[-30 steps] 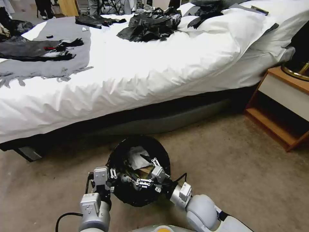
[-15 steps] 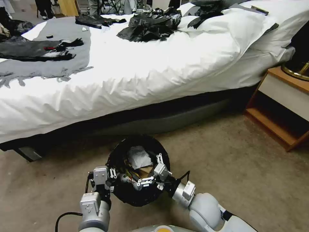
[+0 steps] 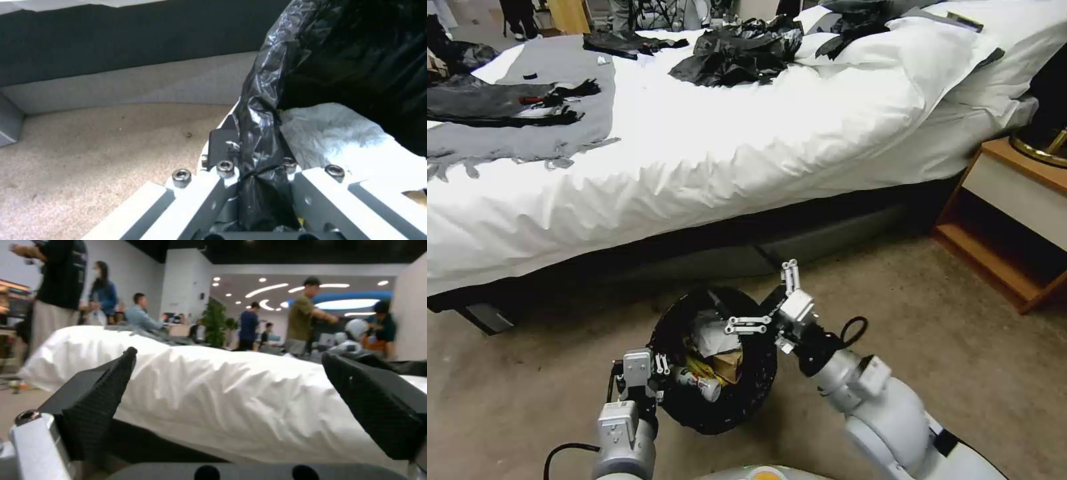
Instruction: Pick up the trash bin, then pick up the garbage from the floor and place it into the trash bin.
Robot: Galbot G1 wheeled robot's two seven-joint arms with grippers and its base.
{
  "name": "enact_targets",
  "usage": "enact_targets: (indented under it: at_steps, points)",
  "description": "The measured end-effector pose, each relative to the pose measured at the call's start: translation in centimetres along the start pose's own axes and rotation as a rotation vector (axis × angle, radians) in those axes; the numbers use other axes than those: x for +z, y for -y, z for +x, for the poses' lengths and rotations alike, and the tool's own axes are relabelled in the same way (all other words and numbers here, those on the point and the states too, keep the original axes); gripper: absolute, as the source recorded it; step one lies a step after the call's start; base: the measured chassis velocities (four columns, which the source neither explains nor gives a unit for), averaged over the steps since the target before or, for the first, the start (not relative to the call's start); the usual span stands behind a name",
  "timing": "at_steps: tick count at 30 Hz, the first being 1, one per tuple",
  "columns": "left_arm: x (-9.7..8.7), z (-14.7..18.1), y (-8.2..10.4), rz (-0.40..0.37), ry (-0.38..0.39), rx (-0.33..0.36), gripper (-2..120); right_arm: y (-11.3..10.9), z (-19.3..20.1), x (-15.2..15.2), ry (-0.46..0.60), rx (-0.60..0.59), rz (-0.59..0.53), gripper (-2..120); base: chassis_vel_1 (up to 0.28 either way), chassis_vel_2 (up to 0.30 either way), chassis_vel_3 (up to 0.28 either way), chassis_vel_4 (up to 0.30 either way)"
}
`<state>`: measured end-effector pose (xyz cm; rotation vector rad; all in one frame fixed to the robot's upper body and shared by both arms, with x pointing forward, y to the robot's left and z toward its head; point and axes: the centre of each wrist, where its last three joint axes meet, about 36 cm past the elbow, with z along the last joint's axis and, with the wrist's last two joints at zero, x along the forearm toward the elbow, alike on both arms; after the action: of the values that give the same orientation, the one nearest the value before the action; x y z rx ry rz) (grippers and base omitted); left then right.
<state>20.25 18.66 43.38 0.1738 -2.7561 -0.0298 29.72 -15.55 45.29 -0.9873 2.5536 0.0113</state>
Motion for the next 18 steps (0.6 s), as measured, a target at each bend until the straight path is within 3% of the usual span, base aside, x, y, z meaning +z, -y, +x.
enact_targets:
  at_steps: [9,13,18]
  points:
    - [-0.1,0.0,-0.8,0.011,0.007,-0.014,0,0.4,3.3,2.1,-0.065,0.355,0.086,100,0.0,0.0,0.0,0.0]
    - [-0.2,0.1,-0.8,0.016,0.011,-0.012,0,0.8,4.8,3.3,-0.088,0.45,0.102,100,0.0,0.0,0.0,0.0]
    - [-0.4,0.1,-0.8,0.019,0.017,-0.01,0,1.2,5.1,3.7,-0.084,0.482,0.108,100,0.0,0.0,0.0,0.0]
